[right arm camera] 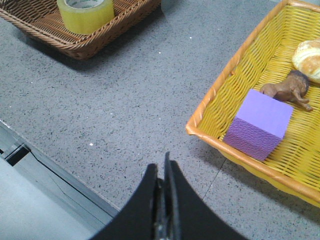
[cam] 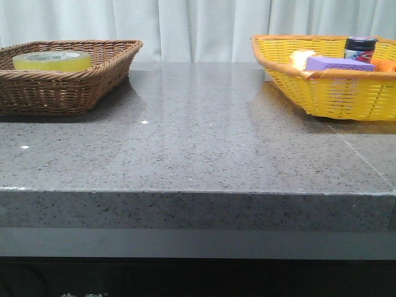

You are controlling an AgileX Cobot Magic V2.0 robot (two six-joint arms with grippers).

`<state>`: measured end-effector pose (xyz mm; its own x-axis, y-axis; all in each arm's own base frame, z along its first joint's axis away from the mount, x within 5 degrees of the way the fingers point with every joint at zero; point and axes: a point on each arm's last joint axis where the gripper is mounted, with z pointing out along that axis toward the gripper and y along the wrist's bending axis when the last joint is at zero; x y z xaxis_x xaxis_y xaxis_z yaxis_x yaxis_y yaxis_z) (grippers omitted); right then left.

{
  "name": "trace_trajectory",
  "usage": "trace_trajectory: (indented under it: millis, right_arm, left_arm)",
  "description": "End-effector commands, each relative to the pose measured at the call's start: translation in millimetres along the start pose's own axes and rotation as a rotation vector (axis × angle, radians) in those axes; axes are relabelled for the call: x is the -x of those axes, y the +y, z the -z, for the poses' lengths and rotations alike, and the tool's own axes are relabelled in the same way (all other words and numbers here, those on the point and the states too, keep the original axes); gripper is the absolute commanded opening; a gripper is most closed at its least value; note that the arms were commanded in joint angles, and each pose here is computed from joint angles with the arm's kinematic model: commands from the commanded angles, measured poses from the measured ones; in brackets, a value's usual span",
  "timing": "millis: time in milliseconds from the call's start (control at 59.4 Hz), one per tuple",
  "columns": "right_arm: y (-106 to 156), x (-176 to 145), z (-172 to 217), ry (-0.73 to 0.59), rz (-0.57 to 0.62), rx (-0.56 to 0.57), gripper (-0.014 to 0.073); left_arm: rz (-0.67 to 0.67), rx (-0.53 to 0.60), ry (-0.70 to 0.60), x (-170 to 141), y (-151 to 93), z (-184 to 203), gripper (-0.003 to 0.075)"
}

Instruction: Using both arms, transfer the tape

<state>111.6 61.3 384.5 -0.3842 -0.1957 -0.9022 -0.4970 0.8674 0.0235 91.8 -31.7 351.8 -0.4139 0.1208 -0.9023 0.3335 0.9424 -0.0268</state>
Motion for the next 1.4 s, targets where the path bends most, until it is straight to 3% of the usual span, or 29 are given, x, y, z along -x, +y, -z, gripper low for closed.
trace_trajectory:
  millis: [0, 270, 623, 1095, 1382]
  right_arm:
    - [-1, 12, 5, -0.090, -0.004, -0.009, -0.0067]
    - [-1, 12, 5, -0.090, -0.004, -0.009, -0.0067]
    - [-1, 12, 5, -0.092, -0.004, -0.009, -0.0068]
    - [-1, 12, 5, -0.092, -0.004, -0.009, -0.0068]
    - [-1, 12, 5, -0.094, -0.004, -0.009, -0.0068]
  left_arm:
    - [0.011, 0.007, -0.100, 14, 0, 5, -0.0020]
    - [0.014, 0.011, -0.134, 8, 0, 11, -0.0020]
    - [-0.010, 0.243, -0.398, -59, 10, 25, -0.0020]
    - [0.076, 0.277, -0.601, -132, 17, -9, -0.0020]
    - [0.079, 0.280, -0.637, -140, 19, -16, -0.0020]
